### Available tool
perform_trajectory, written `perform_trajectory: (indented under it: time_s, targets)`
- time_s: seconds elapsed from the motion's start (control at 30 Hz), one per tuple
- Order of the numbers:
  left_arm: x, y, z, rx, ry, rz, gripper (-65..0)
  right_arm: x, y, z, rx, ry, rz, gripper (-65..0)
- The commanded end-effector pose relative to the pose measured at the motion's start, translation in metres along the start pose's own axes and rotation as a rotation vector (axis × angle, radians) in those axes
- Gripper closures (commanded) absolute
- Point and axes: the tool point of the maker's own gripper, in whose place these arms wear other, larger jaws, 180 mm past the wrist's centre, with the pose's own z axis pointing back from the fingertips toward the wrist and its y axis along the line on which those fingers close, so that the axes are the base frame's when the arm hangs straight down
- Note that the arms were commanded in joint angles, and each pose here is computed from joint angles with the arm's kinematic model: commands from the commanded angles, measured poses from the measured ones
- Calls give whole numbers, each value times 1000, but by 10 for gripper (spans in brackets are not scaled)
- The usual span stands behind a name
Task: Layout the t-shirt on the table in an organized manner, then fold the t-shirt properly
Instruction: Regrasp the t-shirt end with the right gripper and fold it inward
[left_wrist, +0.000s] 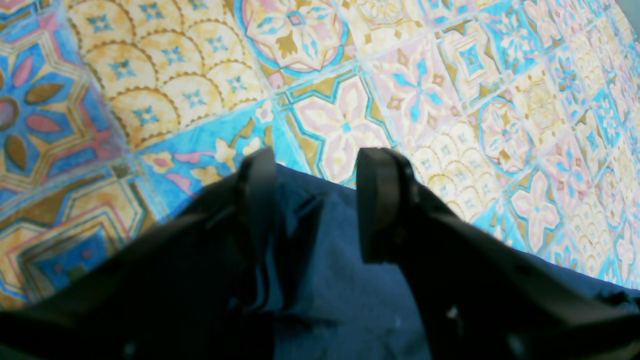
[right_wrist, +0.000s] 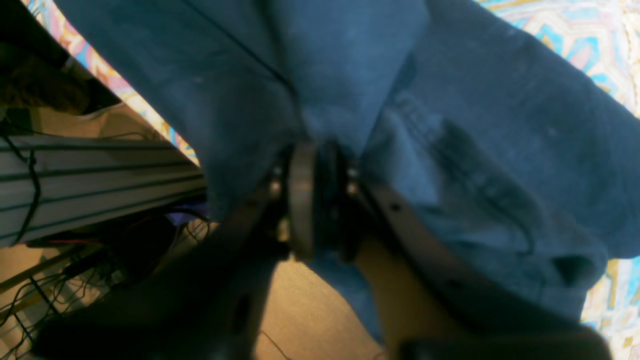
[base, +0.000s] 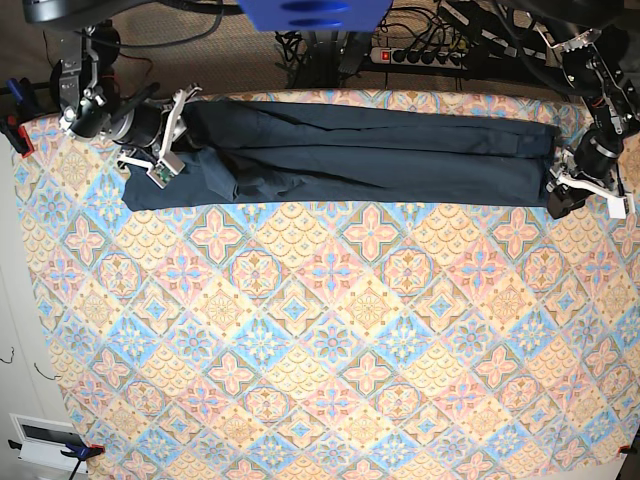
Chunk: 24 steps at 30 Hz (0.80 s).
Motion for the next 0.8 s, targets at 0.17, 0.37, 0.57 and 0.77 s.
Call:
perform_trajectory:
  time_s: [0.17,0.37,0.57,0.77]
  targets:
    - [18,-2,3,-13,-48,-20,-262,6,-4,7,1,-9,42,-157]
    - [18,-2,3,-13,-48,-20,-262,31,-26,35,-33,-157,-44,-157]
    - [17,-2,3,-13,-46,-20,-262,77,-71,71,-153,-330,-50,-157]
    - [17,-3,3,-15,-44,-18,-262,125,-90,65,-148,-409,-2,-156]
